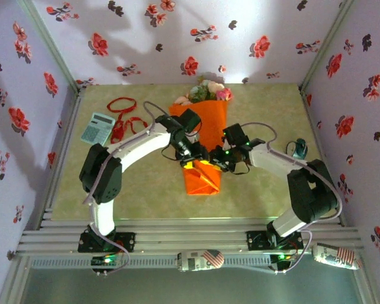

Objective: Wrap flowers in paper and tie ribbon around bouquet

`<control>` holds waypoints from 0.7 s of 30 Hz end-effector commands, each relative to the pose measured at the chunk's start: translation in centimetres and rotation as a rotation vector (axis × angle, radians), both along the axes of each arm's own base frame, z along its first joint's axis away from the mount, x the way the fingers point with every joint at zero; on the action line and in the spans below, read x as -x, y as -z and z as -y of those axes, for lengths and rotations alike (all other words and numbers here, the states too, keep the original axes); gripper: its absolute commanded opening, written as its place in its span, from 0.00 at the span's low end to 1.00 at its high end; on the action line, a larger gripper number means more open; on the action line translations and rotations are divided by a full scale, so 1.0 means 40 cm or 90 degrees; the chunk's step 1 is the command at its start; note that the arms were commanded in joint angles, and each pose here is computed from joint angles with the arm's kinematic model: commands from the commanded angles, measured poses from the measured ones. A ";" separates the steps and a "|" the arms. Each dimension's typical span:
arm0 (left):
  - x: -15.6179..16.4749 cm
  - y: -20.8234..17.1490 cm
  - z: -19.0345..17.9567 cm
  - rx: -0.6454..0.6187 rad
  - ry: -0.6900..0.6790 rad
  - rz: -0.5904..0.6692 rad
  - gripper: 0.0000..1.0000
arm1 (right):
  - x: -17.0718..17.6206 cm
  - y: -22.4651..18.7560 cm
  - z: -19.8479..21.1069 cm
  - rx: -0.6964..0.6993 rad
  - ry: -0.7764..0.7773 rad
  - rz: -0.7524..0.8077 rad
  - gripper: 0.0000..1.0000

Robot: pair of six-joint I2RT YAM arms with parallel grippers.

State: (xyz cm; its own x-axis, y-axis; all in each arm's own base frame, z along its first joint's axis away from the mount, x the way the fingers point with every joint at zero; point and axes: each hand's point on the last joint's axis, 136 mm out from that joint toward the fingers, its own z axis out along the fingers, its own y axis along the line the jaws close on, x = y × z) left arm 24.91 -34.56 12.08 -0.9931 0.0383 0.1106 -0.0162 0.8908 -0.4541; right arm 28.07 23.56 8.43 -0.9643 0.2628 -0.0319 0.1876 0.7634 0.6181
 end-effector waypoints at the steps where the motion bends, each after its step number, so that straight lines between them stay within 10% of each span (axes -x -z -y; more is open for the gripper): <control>1: 0.041 0.072 -0.090 -0.132 0.027 -0.033 0.53 | -0.024 -0.049 -0.010 -0.035 0.004 0.045 0.36; 21: 0.008 0.115 -0.035 -0.049 -0.059 -0.013 0.48 | 0.045 0.086 -0.095 -0.031 -0.047 -0.061 0.07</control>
State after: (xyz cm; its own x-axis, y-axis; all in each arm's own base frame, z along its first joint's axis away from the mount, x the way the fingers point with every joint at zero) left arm 24.43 -32.26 6.78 -0.9891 -0.0496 0.1387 -0.0933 0.9396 -0.3292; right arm 26.09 26.71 4.98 -0.9800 0.1866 0.0699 0.1881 0.7505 0.6335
